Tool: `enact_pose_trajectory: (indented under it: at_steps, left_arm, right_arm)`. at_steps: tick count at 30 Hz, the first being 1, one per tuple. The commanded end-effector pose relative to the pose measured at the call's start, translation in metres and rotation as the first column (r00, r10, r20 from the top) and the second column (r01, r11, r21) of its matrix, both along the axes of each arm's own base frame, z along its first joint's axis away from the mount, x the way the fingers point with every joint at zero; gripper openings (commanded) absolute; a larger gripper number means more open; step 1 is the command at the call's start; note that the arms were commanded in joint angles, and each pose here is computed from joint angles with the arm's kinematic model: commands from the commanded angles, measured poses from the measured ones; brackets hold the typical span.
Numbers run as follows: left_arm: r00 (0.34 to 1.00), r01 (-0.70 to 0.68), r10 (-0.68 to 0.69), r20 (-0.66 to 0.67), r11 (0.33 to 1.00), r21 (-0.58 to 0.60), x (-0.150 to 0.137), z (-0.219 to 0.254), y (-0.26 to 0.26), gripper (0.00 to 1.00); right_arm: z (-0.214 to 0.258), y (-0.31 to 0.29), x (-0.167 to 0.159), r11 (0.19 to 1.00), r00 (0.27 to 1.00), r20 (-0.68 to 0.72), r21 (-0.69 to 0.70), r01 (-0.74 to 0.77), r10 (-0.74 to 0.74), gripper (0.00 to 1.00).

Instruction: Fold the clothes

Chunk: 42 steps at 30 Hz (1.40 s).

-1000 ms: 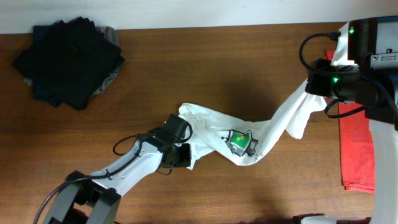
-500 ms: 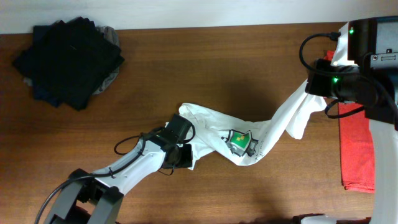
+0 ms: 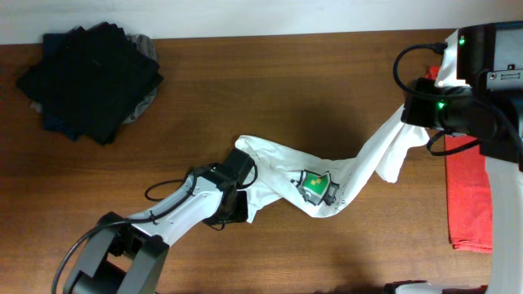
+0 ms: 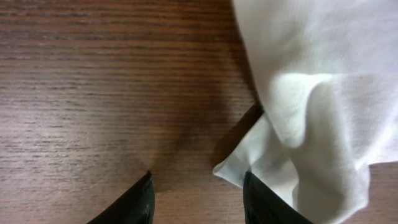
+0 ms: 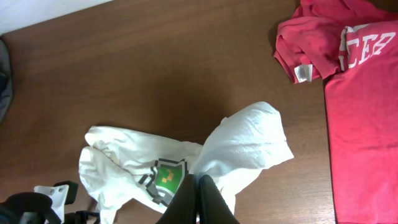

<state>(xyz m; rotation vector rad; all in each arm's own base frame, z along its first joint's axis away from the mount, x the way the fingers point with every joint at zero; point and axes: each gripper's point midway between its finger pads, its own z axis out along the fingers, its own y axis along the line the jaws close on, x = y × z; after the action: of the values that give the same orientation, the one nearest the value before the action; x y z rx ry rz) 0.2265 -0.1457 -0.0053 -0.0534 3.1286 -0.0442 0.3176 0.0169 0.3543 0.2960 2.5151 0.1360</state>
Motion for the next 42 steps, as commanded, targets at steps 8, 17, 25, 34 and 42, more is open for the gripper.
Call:
enact_pose_trajectory:
  at_steps: [8, 17, 25, 34, 42]
  left_arm:
    - [0.998, 0.056, -0.057, -0.030, 0.998, -0.010, -0.013, -0.024, -0.015, 0.48]
    - [0.998, 0.062, -0.063, -0.018, 0.997, -0.040, -0.011, -0.024, -0.023, 0.51]
    - [0.997, 0.061, -0.062, -0.042, 0.998, -0.025, -0.015, -0.032, -0.020, 0.01]
    - [0.999, 0.034, -0.033, -0.036, 0.999, 0.032, -0.001, -0.003, -0.009, 0.00]
    - [0.960, -0.056, 0.027, 0.279, 0.994, 0.097, 0.035, 0.182, 0.030, 0.01]
  right_arm:
    - [0.001, -0.003, -0.002, 1.000, 1.000, -0.001, -0.018, -0.002, 0.002, 0.04]
    - [0.001, -0.004, -0.003, 0.999, 1.000, -0.003, -0.031, -0.007, 0.007, 0.04]
    - [0.001, -0.004, -0.003, 0.999, 1.000, -0.004, -0.031, -0.007, 0.007, 0.04]
    - [0.001, -0.005, -0.002, 0.999, 1.000, -0.003, -0.035, -0.005, 0.005, 0.04]
    - [0.001, -0.008, -0.002, 0.999, 1.000, -0.002, -0.047, 0.004, -0.004, 0.04]
